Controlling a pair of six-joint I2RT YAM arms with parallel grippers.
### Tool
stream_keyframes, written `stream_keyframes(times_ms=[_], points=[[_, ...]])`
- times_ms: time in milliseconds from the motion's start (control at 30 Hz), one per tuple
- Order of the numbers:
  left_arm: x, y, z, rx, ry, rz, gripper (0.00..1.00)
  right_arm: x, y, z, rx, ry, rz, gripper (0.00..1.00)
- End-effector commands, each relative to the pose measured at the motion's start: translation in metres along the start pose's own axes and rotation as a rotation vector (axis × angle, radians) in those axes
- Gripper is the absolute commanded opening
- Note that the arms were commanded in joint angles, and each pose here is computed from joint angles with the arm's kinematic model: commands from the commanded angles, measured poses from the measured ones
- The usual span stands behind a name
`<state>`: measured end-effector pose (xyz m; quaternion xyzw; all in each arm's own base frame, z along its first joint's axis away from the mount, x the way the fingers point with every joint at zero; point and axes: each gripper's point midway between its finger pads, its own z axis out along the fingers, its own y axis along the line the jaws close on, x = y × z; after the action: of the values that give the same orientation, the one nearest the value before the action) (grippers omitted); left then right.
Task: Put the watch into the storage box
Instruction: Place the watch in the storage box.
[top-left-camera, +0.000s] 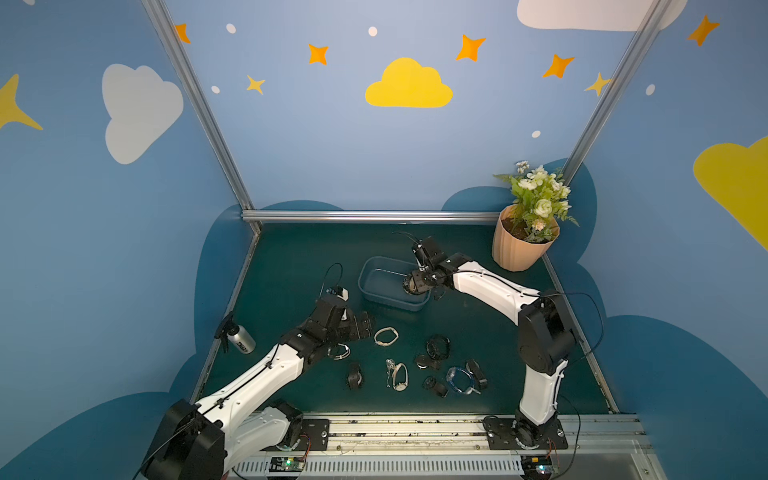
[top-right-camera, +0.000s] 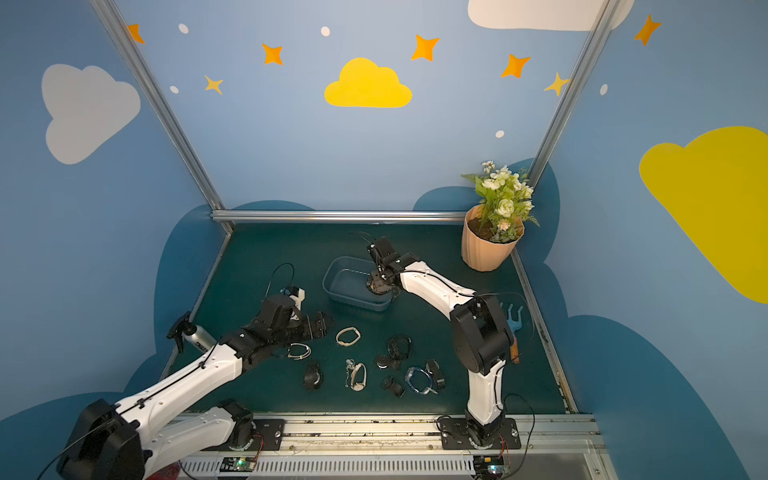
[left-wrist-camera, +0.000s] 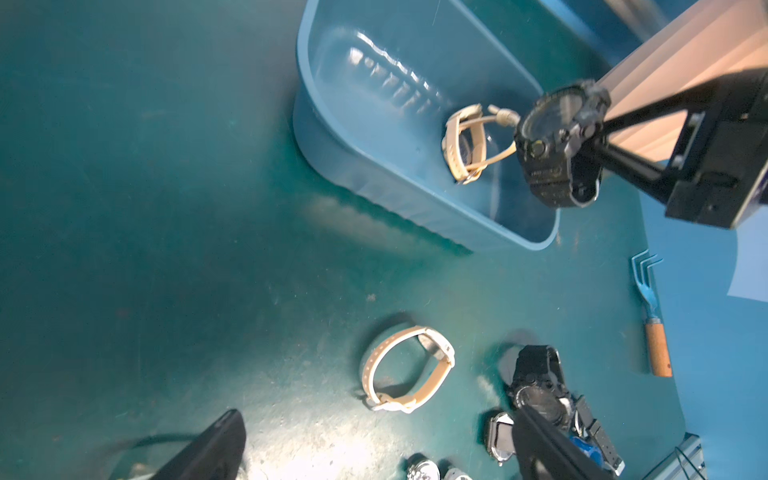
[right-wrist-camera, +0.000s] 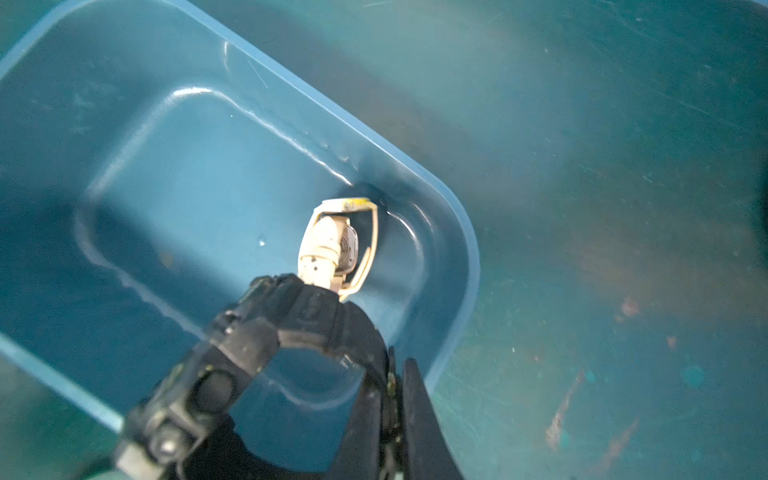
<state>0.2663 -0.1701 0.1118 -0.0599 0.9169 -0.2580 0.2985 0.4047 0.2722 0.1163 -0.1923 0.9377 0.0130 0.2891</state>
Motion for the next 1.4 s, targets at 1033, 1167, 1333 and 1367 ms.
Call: stream_keyframes(times_ms=[1033,1167,1333,1367], points=[[0.007,0.0,0.017,-0.017,0.084,-0.002,1.0,-0.03,0.007,-0.006,-0.067,-0.093,0.062,0.62],[0.007,-0.002,0.021,-0.007,0.088,-0.003,1.0,-0.049,0.002,-0.047,-0.093,-0.191,0.079,0.7],[0.011,-0.002,0.027,-0.011,0.117,0.002,0.99,-0.049,-0.005,-0.092,-0.14,-0.292,0.113,0.8],[0.012,-0.001,0.029,-0.016,0.124,-0.001,0.99,-0.045,-0.006,-0.1,-0.153,-0.304,0.12,0.81]])
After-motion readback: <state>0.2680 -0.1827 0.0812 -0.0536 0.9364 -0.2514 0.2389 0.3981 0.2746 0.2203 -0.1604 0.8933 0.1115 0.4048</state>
